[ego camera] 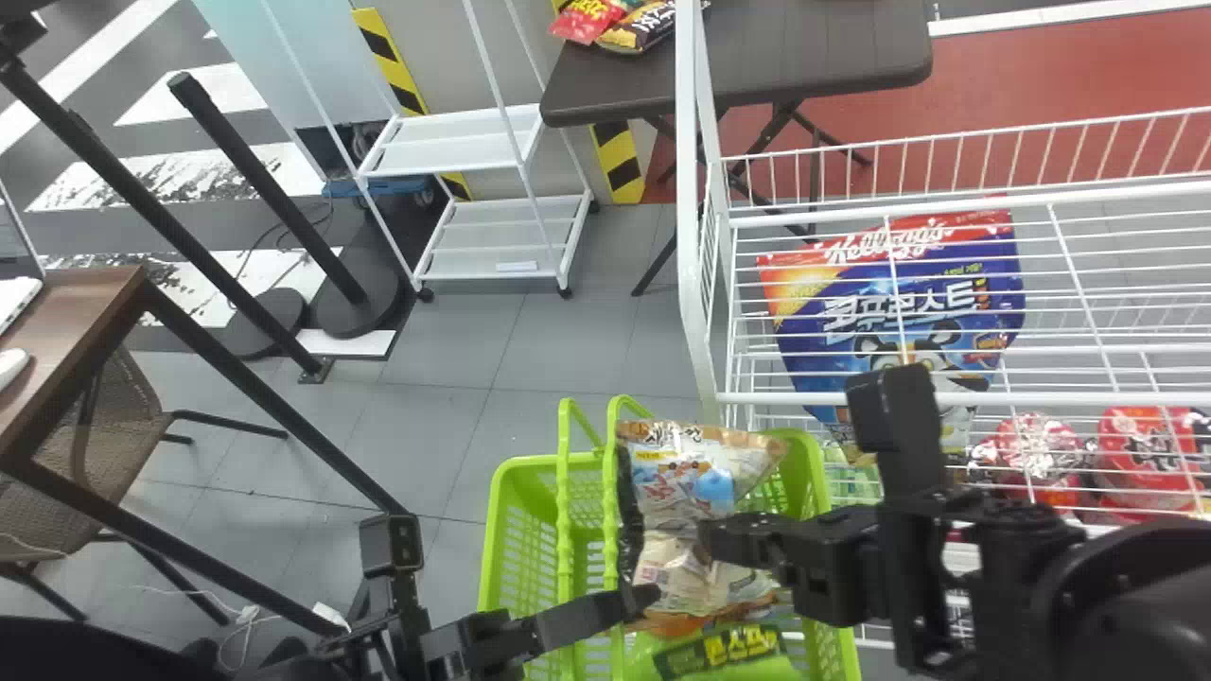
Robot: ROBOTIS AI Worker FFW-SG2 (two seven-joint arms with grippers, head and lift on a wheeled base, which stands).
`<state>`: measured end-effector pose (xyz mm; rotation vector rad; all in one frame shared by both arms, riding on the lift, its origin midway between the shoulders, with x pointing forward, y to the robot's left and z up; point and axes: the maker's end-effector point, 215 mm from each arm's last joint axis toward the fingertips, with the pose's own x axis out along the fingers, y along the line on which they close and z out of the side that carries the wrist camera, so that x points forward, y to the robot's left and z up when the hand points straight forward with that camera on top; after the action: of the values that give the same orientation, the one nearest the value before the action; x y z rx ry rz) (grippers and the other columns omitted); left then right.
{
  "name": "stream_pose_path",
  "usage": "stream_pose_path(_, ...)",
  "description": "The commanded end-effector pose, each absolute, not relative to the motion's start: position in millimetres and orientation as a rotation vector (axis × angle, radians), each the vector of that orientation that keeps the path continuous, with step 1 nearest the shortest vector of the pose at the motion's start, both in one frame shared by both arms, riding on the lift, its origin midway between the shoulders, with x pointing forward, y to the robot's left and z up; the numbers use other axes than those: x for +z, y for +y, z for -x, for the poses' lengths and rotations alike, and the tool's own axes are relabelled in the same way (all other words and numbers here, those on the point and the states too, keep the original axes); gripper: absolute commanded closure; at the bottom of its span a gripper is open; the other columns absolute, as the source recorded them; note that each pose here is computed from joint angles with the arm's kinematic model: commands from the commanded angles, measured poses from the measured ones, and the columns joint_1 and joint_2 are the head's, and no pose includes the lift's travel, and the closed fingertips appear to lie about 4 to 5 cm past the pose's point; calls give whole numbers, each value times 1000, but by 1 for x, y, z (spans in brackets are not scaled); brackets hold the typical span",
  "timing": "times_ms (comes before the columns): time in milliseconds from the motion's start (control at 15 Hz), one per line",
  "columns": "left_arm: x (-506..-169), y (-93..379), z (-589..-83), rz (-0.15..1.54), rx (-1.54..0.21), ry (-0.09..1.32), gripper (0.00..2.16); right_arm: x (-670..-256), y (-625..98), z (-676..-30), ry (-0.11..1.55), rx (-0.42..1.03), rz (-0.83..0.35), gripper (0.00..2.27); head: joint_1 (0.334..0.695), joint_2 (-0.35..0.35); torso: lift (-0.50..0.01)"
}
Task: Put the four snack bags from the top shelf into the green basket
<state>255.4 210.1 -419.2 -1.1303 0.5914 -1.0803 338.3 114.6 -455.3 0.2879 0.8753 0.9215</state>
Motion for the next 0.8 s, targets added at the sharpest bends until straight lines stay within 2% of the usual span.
stream_pose_path(0, -417, 209, -254, 1135, -1091, 588, 2145, -466, 139, -338, 883, 958, -304, 2250, 695, 350, 0)
stream_pose_path(67, -417, 208, -254, 1134, -1093, 588, 2145, -470, 148, -340, 891, 969, -304, 2216, 695, 350, 0)
stream_pose_path(133, -417, 208, -254, 1132, -1094, 588, 2145, -475, 155, -339, 909, 985, -297, 1946, 695, 350, 0)
stream_pose_path(200, -416, 208, -255, 1133, -1095, 586, 2145, -477, 160, -340, 922, 999, -292, 1237, 695, 350, 0)
stream_pose_path(267, -417, 209, -254, 1134, -1092, 587, 2145, -479, 160, -335, 944, 1007, -287, 262, 695, 350, 0)
stream_pose_path(333, -417, 209, -253, 1136, -1089, 588, 2145, -481, 157, -332, 957, 1006, -288, -2, 695, 350, 0)
stream_pose_path(533, -417, 211, -254, 1134, -1089, 587, 2145, -469, 128, -323, 996, 991, -311, 36, 695, 350, 0)
stream_pose_path(733, -417, 212, -254, 1134, -1088, 589, 2145, -432, 79, -318, 1003, 971, -386, 36, 695, 350, 0)
